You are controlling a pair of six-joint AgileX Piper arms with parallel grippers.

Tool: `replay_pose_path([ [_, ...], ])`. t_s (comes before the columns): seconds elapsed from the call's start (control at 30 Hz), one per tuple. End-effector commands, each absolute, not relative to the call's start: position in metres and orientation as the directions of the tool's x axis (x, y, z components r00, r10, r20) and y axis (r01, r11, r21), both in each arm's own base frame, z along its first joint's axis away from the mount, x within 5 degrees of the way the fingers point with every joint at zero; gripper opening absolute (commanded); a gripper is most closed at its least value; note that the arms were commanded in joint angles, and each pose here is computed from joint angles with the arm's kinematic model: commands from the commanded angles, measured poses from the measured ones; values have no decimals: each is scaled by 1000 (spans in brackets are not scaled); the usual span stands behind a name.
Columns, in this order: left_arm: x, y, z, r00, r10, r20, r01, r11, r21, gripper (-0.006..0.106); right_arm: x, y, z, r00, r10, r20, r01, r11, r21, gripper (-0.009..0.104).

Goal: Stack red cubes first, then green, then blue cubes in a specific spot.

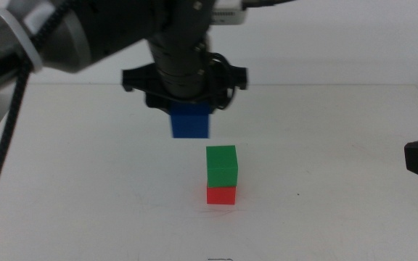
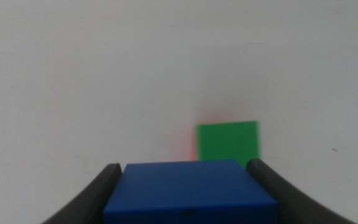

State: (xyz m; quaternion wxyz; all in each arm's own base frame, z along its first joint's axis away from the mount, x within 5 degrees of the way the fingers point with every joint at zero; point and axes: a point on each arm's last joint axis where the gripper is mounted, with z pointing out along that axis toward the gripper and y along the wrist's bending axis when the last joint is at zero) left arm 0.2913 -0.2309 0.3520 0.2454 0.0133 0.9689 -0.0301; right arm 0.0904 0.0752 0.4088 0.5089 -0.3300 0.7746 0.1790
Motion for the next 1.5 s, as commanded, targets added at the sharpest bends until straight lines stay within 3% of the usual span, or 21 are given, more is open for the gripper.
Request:
replay_pose_path([
  [0.0, 279, -235, 381, -828, -31, -559, 54, 989, -134, 12, 92, 75, 421, -195, -284, -939, -678, 730, -80, 64],
  [0.13, 277, -248, 373, -843, -20, -538, 76, 985, -155, 12, 92, 75, 421, -195, -284, -939, -678, 730, -80, 64],
  [0.33, 285, -260, 353, -866, -6, -500, 76, 987, -143, 12, 92, 75, 421, -195, -284, -939, -679, 730, -80, 64],
  [0.87, 304, -277, 328, -845, 11, -534, 102, 985, -141, 12, 92, 75, 421, -195, -283, -939, -678, 730, -80, 64],
  [1.1, 310, -279, 317, -842, 20, -539, 89, 991, -103, 12, 92, 75, 421, -195, -283, -939, -678, 730, -80, 64],
  [1.47, 312, -281, 315, -838, -7, -546, 72, 990, -124, 12, 92, 75, 421, -195, -283, -939, -678, 730, -80, 64],
])
